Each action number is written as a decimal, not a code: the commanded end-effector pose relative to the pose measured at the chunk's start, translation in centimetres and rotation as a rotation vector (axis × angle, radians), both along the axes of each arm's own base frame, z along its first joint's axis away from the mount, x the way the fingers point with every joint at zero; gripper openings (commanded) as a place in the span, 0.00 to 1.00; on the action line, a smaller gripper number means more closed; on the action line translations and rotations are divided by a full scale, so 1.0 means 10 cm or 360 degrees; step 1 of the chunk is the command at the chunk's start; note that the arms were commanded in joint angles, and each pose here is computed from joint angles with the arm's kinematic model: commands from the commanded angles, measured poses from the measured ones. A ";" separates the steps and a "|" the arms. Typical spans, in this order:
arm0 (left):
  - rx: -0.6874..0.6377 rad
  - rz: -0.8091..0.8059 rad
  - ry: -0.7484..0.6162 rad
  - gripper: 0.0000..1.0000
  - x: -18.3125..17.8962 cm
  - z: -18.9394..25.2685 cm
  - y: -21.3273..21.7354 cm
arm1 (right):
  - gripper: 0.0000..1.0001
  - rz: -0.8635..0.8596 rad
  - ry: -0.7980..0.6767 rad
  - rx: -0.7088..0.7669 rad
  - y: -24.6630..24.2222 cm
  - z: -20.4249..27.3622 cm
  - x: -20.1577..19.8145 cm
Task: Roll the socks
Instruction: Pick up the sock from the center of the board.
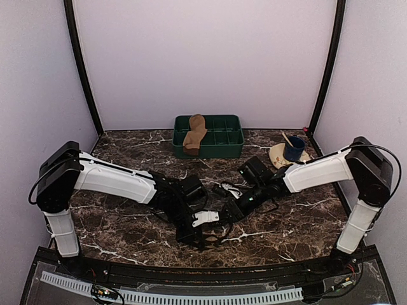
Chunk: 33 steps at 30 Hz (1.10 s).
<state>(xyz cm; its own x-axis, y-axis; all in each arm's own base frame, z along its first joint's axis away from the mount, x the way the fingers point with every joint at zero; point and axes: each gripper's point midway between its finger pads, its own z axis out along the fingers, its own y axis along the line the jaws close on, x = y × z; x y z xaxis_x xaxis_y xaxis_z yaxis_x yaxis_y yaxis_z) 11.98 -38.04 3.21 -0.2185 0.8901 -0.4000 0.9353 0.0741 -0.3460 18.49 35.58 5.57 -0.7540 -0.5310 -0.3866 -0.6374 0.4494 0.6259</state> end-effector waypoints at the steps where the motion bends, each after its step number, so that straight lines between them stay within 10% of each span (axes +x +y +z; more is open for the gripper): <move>1: 0.0130 0.0074 0.0092 0.00 -0.06 -0.10 0.26 | 0.36 -0.0145 -0.0186 -0.0042 -0.03 0.09 0.27; 33: -0.0178 0.0670 0.0121 0.00 0.75 0.44 0.49 | 0.40 -0.0928 -0.0542 0.0146 0.67 0.96 2.83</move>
<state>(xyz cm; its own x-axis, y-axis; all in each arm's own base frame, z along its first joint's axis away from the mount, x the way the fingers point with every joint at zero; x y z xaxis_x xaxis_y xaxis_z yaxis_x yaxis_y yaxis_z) 18.76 -33.36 5.90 -0.5566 0.7176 -0.4187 0.8172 0.3823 -0.4313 44.97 41.68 15.03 -0.7166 -0.0730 -0.6937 -0.5119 0.7307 0.4518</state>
